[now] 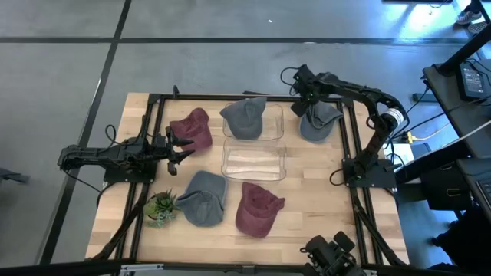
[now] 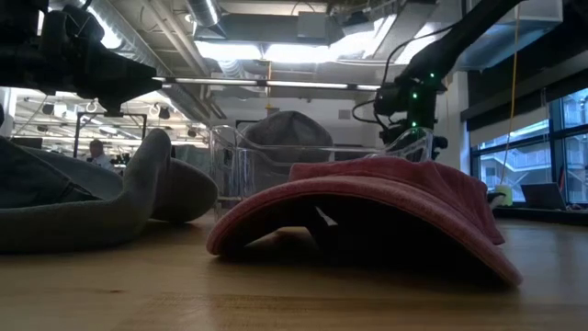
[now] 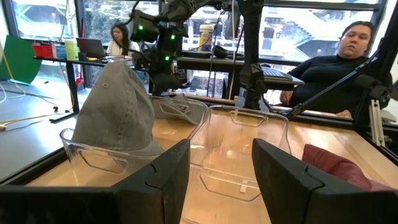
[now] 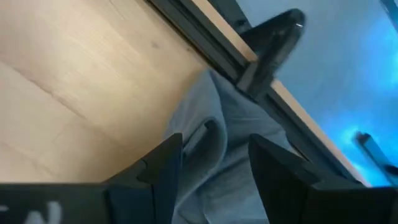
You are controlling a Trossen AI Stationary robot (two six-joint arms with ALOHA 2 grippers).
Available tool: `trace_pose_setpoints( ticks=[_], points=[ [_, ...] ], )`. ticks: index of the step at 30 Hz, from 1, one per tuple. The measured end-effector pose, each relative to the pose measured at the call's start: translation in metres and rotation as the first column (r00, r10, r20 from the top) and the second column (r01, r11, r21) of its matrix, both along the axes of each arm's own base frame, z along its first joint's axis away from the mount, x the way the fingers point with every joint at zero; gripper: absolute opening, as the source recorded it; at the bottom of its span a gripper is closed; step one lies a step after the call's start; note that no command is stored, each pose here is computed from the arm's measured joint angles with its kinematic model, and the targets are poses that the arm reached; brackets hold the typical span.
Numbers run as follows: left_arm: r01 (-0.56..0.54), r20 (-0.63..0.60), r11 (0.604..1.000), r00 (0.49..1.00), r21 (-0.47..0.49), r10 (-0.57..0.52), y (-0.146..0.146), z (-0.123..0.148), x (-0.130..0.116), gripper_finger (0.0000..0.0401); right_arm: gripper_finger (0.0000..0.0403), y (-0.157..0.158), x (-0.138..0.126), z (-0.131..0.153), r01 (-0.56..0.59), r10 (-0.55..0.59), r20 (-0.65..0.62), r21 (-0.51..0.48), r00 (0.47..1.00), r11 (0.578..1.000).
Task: Pick & Place hat
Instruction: Put the top gray cap into the top transparent bin
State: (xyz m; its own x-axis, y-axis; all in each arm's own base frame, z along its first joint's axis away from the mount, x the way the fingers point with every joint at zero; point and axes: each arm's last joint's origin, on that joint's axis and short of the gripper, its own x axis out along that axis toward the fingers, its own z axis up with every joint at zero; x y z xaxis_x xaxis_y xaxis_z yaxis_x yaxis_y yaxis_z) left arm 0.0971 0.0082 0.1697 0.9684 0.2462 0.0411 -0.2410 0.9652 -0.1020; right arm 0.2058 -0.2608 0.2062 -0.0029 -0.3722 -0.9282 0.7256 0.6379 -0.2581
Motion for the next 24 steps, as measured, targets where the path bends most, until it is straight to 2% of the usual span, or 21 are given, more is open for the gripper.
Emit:
trace_pose_setpoints(
  ticks=[7, 17, 24],
  points=[
    [0.0, 0.0, 1.0, 1.0, 0.0, 0.0, 0.0, 0.0, 0.0, 0.0169, 0.0169, 0.004, -0.001, -0.015, 0.085, -0.086, 0.07, 0.018, 0.994, 0.996],
    [-0.001, 0.001, 1.0, 1.0, 0.0, 0.001, 0.0, 0.0, 0.0, 0.0169, 0.0144, 0.006, 0.001, -0.015, 0.207, -0.213, 0.134, 0.055, 0.968, 0.977],
    [-0.001, 0.001, 1.0, 1.0, 0.0, 0.001, 0.0, 0.0, 0.0, 0.0169, 0.0138, 0.007, 0.004, -0.015, 0.193, -0.194, 0.125, 0.023, 0.973, 0.981]
  ],
)
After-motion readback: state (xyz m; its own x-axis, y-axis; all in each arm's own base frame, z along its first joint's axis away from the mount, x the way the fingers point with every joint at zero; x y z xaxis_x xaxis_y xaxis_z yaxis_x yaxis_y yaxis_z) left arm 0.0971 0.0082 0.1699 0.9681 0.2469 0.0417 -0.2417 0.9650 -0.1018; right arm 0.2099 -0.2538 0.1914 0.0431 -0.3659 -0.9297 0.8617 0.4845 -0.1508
